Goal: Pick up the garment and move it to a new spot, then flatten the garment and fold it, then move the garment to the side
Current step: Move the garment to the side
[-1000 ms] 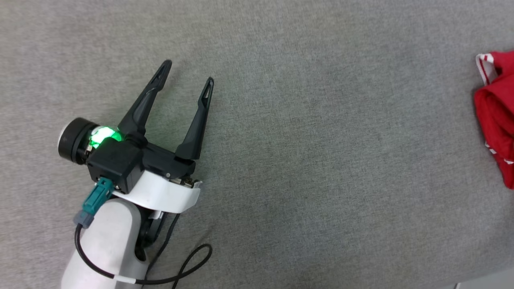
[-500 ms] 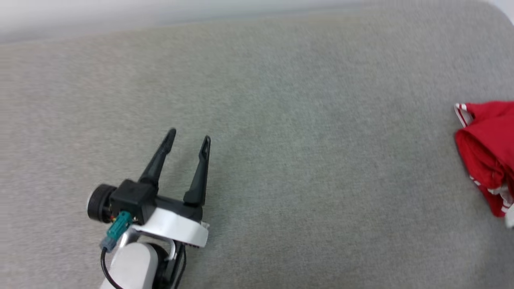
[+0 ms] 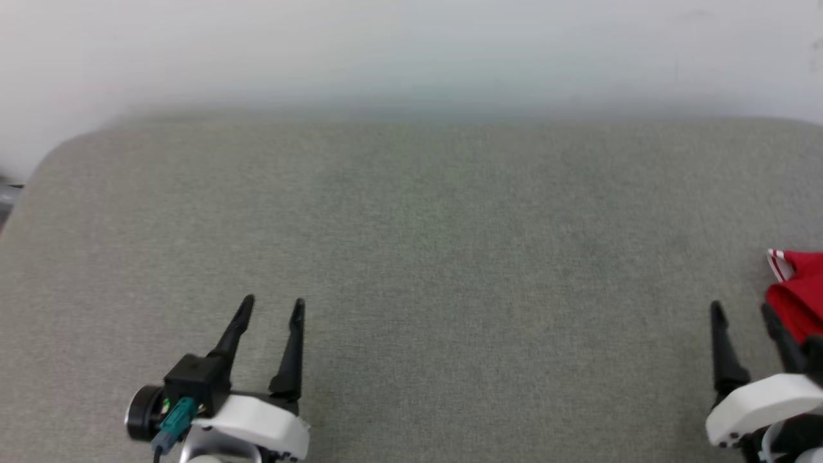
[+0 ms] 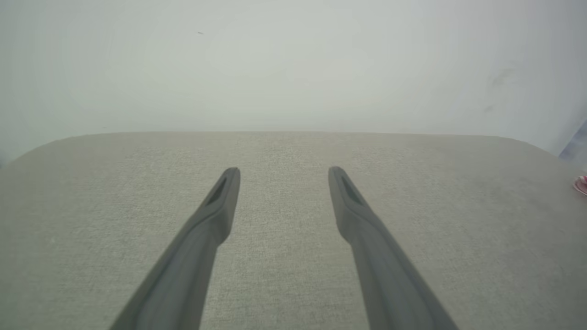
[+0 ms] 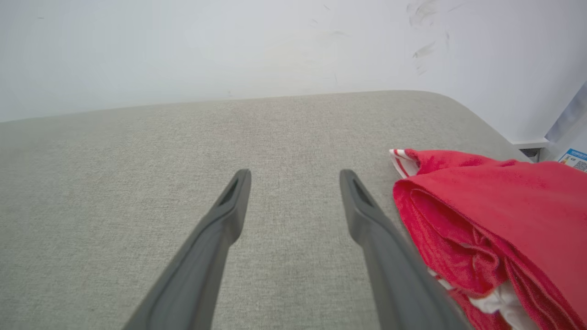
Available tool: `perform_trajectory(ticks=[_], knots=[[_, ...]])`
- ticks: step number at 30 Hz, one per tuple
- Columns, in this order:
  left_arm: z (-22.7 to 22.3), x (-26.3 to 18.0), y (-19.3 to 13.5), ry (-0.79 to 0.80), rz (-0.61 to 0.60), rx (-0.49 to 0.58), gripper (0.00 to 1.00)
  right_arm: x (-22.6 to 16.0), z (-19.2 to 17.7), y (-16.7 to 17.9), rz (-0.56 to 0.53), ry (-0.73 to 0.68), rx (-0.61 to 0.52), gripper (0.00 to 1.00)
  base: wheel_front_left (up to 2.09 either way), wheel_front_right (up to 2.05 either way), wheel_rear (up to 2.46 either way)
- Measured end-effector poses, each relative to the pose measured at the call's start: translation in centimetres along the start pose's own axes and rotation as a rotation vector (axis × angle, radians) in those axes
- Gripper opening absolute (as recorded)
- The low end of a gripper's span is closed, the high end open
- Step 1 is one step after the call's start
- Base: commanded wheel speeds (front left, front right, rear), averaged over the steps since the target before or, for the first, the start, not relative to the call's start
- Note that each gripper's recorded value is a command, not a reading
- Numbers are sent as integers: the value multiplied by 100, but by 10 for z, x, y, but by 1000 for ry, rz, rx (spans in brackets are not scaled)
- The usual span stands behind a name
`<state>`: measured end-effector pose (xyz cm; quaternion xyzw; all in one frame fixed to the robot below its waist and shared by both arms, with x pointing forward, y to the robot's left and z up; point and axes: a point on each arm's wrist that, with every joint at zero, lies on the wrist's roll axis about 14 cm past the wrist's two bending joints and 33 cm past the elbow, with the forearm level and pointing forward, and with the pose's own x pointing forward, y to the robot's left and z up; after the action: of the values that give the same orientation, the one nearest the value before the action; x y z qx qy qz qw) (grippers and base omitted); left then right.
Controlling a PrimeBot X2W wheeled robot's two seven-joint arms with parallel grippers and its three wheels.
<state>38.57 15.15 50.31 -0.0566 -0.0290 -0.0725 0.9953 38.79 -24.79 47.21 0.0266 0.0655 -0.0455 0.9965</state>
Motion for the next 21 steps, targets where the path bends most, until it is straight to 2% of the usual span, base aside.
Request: perform_trajectory(ticks=[4, 8, 21], knots=[[2, -19, 21, 2, 70, 19, 100, -12, 13, 28, 75, -52, 12, 100, 0, 0, 0], [4, -39, 36, 3, 127, 28, 100, -35, 27, 42, 111, -102, 16, 100, 0, 0, 0], [4, -37, 21, -1, 72, 25, 100, -70, 42, 39, 94, -126, 6, 100, 0, 0, 0]])
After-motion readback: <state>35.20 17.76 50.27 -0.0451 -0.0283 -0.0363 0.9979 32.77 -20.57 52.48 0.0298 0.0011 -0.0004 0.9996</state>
